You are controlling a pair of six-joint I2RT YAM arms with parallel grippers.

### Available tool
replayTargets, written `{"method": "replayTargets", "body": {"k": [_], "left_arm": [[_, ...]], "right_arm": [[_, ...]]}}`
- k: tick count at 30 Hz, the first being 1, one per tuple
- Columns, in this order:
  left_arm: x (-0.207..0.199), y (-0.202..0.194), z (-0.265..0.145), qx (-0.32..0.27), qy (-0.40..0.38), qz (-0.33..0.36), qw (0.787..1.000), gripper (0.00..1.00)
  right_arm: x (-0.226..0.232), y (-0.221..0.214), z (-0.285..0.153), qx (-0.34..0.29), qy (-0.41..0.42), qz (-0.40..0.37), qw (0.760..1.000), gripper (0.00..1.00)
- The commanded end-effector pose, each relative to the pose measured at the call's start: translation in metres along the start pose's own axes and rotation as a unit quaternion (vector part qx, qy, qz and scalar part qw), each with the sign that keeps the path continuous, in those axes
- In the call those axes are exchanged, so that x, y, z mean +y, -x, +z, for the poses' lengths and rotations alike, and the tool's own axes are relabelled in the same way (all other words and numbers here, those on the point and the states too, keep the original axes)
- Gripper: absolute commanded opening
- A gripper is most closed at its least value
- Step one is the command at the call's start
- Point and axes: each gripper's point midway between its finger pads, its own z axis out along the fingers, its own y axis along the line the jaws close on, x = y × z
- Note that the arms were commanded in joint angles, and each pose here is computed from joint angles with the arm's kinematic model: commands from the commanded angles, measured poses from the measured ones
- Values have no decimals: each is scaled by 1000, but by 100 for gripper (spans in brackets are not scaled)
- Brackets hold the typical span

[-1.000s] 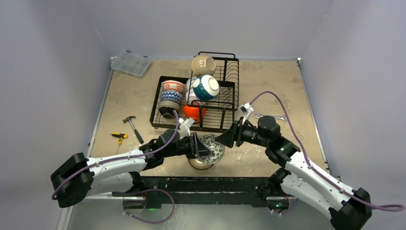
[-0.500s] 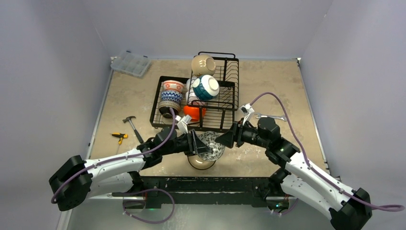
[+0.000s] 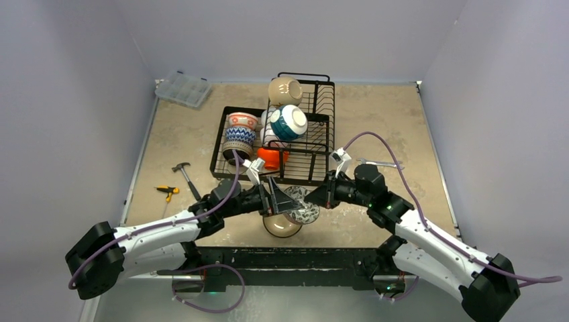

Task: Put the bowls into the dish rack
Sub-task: Pick up the bowl from the center of the board.

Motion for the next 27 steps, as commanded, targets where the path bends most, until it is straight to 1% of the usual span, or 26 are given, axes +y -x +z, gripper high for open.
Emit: {"method": "replayTargets", "body": {"k": [1,4,7,11,14,19,24,27], "left_arm": [[-5,-4,-4,4,-28,-35,999,91],[4,-11,0,22,-8,-56,998,92],[1,-13,3,32,-13,-68,997,92],[-8,-13,8,38,-28,-78,996,92],[-6,-10,12,27,-21,-102,994,92],[-14,-3,16,13,-33,-100,994,91],[-16,3,20,2,-37,-88,995,85],[-16,5,22,-2,-34,-81,996,82]], "right_arm": [[16,23,-4,-39,20,-8,999,0],[16,29,-4,-47,15,-10,999,0],[16,38,-3,-60,7,-20,998,0],[17,42,-3,-66,6,-23,998,0],[17,45,-5,-75,3,-24,997,0],[18,45,-7,-78,5,-25,997,0],[19,45,-6,-79,9,-24,997,0],[18,44,-5,-76,8,-23,997,0]]}}
